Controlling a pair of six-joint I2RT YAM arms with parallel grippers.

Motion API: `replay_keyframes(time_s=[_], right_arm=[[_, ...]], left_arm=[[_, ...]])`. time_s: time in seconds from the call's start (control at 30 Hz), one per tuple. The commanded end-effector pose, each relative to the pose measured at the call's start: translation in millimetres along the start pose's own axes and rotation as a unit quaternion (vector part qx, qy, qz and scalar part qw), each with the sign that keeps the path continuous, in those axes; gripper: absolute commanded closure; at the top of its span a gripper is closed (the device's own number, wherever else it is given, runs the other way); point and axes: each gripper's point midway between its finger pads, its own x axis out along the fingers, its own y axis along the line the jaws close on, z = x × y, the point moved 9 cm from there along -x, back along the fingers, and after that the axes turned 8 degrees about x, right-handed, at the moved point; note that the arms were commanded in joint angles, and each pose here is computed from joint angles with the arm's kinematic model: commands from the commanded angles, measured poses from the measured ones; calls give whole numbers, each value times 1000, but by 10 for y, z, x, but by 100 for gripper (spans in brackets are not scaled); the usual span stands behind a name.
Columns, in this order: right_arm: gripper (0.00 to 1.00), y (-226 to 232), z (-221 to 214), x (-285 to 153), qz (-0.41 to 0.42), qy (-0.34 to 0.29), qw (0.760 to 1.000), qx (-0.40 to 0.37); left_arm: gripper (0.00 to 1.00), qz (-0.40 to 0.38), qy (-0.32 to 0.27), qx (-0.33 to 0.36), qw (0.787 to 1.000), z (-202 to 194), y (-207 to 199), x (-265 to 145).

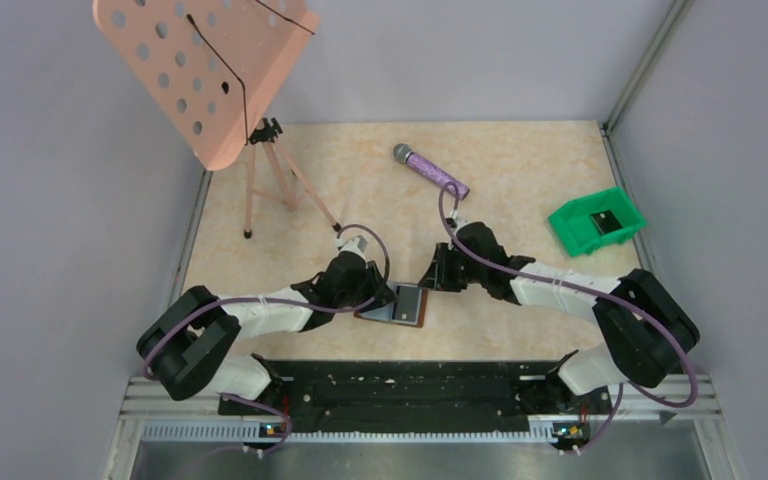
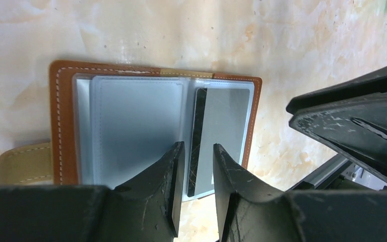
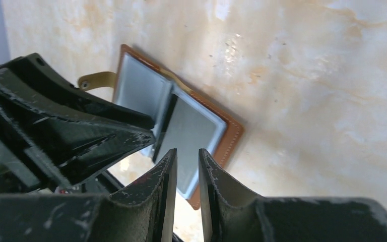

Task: Take the credit cards out of the card holder
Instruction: Remove the credit card from the card holder.

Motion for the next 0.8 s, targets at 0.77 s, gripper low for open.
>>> replay_keyframes(time_s=[0.77], right_arm=[[79, -31, -285, 293, 17, 12, 996, 84]], left_arm=[[67, 14, -20, 24, 999, 117, 47, -71]])
